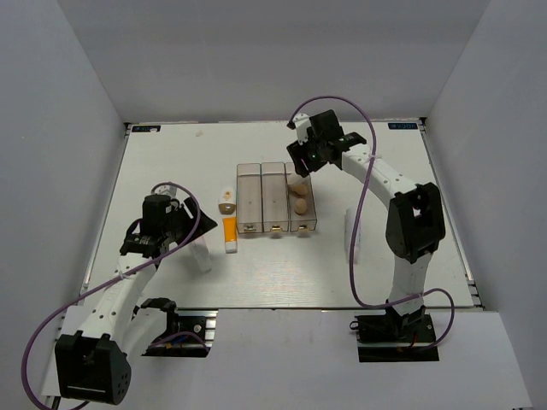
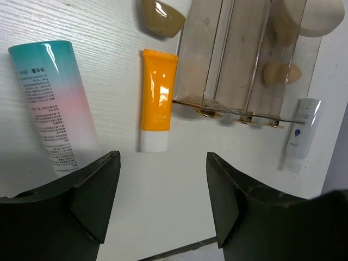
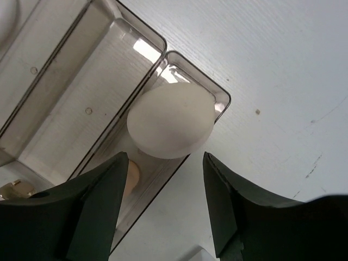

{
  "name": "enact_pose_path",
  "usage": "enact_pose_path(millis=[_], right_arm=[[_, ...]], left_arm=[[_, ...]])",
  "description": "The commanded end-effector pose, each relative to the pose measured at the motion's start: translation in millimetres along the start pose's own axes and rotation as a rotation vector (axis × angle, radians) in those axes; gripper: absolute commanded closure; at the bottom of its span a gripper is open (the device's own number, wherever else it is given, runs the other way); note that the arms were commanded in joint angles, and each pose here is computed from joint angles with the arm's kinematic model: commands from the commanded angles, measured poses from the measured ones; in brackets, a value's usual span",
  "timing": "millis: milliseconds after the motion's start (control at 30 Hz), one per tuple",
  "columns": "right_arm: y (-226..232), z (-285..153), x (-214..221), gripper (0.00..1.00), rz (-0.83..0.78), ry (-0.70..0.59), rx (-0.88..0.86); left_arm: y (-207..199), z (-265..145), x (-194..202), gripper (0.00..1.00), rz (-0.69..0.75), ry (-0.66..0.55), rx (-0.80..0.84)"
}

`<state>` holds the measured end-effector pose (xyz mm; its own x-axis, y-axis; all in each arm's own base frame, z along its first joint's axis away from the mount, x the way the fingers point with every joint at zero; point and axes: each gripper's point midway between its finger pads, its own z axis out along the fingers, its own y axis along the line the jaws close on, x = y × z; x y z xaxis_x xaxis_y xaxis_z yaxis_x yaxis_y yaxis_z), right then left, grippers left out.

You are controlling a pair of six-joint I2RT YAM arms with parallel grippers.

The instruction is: Organize the makeup

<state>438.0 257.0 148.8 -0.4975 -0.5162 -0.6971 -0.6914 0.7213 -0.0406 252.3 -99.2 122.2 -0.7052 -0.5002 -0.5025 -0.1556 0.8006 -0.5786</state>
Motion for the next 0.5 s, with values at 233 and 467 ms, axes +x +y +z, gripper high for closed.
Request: enact_pose_path(millis=[233,467], right_arm=[[3,-29,-10,0.91,0.072,-0.131,-0.081],[15,-42,0,1.00,0.119,-0.198,-0.165]], left_arm=[[14,-19,-8,0.27,-0.026,-0.045,-0.115],[59,-14,-9,0.67,-0.035,-0.025,-0.380]])
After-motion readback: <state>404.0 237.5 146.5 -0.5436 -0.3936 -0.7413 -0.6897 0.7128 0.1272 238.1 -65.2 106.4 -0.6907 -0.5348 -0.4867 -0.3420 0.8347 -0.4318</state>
